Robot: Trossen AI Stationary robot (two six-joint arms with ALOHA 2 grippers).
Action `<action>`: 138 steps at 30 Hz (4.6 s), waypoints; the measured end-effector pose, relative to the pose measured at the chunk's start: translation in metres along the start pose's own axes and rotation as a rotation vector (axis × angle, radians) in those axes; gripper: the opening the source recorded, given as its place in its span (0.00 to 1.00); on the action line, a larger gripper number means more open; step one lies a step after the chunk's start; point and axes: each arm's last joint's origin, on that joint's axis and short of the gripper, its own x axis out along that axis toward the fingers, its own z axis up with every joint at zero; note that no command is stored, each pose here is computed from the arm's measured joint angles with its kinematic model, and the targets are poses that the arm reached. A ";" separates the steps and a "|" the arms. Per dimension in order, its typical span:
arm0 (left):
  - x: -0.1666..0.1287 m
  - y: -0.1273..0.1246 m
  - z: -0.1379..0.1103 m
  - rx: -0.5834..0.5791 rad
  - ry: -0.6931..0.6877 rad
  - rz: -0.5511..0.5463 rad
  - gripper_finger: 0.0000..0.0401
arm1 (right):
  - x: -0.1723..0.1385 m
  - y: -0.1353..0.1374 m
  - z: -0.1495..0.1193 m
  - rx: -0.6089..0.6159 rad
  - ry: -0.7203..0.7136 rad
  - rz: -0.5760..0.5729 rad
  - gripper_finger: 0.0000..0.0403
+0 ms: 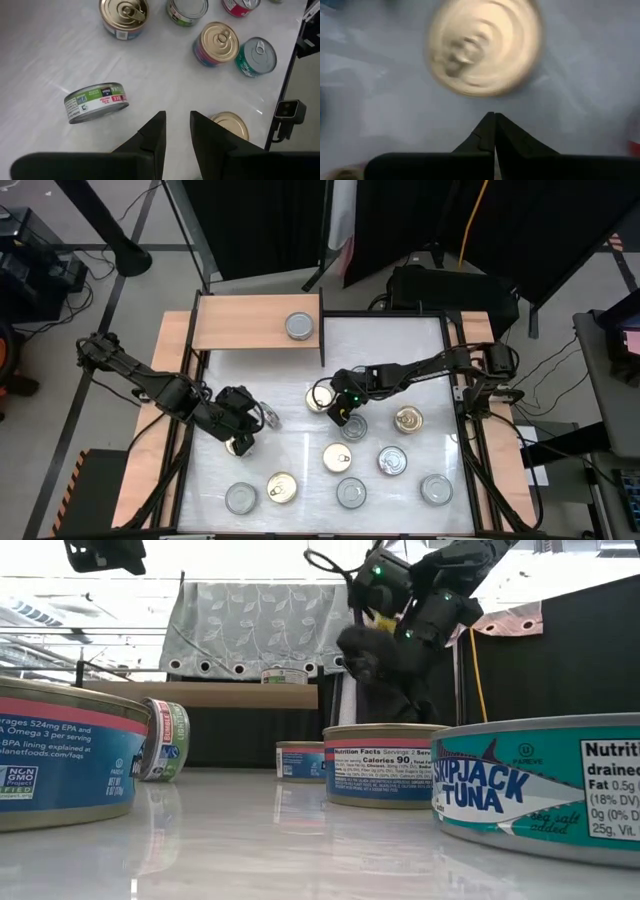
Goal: Stack canned seafood by type on shelf
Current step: Put the blue pink tuna can on the shelf
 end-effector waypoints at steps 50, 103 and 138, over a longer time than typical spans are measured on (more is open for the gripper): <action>0.002 0.004 0.005 -0.018 -0.033 0.037 0.22 | 0.008 -0.008 0.015 -0.026 0.002 0.058 0.00; 0.072 0.007 0.059 -0.135 -0.201 0.115 0.22 | 0.020 -0.005 -0.022 0.009 0.084 -0.058 0.00; 0.192 0.012 0.089 -0.235 -0.310 0.171 0.77 | -0.218 -0.035 -0.027 0.295 -0.313 -0.059 0.00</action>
